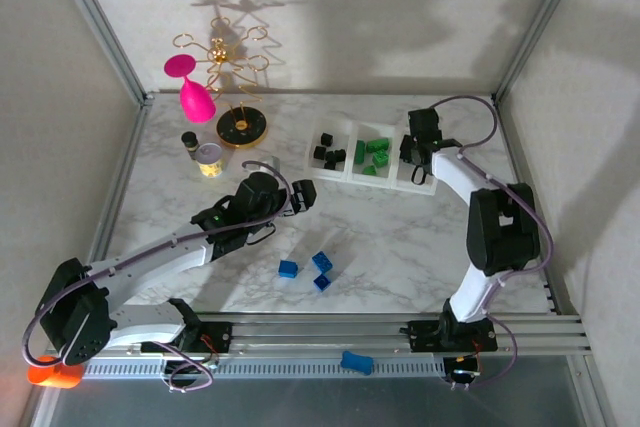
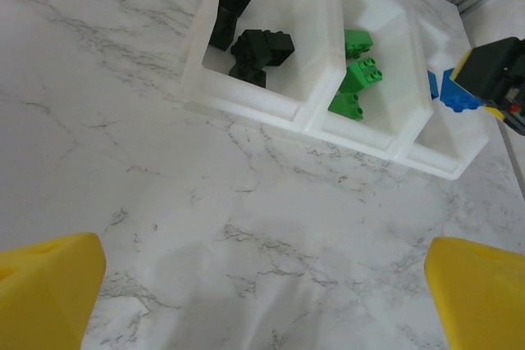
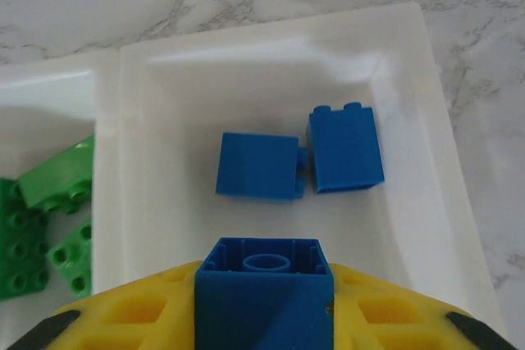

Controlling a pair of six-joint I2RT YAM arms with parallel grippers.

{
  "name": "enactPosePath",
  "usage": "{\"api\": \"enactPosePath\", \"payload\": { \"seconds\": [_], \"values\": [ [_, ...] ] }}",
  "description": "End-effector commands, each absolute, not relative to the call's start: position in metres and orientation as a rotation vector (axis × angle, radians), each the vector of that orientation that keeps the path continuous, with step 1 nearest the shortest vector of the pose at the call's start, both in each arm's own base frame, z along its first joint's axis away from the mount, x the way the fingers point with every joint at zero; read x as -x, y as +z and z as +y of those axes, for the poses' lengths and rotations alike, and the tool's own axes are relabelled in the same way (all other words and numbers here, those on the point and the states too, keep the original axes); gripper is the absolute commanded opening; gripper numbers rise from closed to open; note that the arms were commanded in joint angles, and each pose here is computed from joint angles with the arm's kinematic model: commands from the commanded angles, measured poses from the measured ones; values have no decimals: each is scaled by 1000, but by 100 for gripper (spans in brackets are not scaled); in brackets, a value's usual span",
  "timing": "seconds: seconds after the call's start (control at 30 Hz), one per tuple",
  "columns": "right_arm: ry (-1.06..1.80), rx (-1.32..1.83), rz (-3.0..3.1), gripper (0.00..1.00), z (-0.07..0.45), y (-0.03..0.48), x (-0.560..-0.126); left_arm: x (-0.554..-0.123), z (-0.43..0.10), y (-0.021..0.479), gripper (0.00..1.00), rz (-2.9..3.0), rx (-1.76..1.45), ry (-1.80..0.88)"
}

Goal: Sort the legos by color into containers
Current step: Place the lego in the container.

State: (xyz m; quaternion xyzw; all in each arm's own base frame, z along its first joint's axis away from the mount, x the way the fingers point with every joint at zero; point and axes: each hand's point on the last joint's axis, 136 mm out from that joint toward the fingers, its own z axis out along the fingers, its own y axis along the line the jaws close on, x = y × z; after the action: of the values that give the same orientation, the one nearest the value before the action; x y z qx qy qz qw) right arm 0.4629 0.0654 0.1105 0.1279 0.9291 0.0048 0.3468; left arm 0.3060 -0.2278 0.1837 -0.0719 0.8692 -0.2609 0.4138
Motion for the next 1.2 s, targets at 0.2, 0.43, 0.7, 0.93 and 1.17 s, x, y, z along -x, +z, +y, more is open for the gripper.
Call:
{"api": "enactPosePath", "payload": {
  "seconds": [0.2,0.43,0.7,0.93,1.17],
  "values": [
    [26,-317,2381,51,62,119,-490,-310,-236,204,100,2144,134,-671],
    [95,-267,2363,57,77,147,-471,-308,-229,208,100,2126,147,-660],
    [166,-117,2386,63,124,164,-414,-300,-214,208,100,2118,187,-635],
    [243,97,2444,68,178,153,-349,-285,-185,200,100,2115,276,-578],
    [318,295,2521,72,232,124,-283,-271,-158,188,100,2105,372,-537]
  ]
}}
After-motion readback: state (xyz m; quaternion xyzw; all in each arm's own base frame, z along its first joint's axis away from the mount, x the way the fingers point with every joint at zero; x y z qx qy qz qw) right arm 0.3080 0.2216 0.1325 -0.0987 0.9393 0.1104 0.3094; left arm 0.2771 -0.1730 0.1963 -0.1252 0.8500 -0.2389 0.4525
